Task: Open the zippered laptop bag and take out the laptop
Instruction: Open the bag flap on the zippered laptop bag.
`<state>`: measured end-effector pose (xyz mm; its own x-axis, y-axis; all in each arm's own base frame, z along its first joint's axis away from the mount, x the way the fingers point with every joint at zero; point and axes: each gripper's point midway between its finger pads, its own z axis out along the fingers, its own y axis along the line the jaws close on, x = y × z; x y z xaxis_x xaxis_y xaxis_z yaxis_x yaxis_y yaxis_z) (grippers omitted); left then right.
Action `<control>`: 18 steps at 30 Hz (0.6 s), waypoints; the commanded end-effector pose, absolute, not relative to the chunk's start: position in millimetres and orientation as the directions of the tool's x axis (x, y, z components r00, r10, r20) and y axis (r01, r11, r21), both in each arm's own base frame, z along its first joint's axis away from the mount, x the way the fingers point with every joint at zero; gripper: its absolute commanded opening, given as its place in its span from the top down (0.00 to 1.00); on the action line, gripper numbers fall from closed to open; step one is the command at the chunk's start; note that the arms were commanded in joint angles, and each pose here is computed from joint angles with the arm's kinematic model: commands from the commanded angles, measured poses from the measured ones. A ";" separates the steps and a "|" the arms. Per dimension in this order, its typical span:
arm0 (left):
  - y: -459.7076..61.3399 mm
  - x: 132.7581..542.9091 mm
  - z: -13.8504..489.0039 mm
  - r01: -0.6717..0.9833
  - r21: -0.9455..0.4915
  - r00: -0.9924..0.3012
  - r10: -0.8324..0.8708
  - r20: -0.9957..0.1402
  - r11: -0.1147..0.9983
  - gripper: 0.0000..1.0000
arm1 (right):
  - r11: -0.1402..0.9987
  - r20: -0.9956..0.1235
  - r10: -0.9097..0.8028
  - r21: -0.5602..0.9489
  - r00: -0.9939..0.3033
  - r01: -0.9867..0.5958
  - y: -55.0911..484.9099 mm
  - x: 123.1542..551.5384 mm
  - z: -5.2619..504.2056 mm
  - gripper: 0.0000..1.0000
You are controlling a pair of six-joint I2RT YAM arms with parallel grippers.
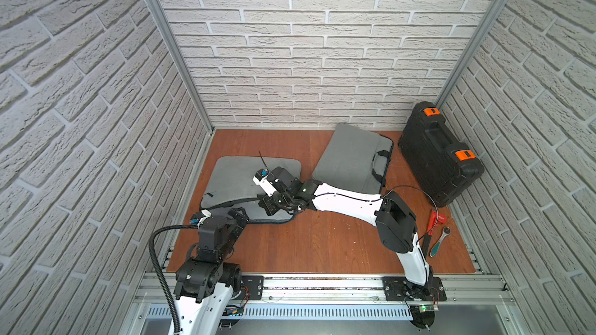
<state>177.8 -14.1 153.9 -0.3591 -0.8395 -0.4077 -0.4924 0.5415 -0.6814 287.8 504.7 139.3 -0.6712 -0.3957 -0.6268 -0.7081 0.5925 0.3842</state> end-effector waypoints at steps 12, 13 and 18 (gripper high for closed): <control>-27.0 251.1 160.0 -0.327 -0.880 -0.281 -0.924 -0.258 0.345 0.02 | 0.464 -0.742 -0.276 0.454 -0.611 -0.761 517.0 282.8 224.9 0.94; -23.7 254.0 159.5 -0.330 -0.880 -0.272 -0.928 -0.256 0.340 0.02 | 0.458 -0.739 -0.275 0.462 -0.615 -0.760 517.5 281.0 224.3 0.94; -6.5 266.7 157.4 -0.346 -0.874 -0.229 -0.934 -0.274 0.341 0.06 | 0.425 -0.717 -0.283 0.502 -0.637 -0.754 517.9 270.6 220.1 0.94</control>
<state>250.2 -7.1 134.0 -0.2413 -0.9381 -0.2484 -0.4530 0.3353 -0.8261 275.8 507.8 151.0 -0.6900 -0.3820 -0.6148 -0.7065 0.5400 0.4574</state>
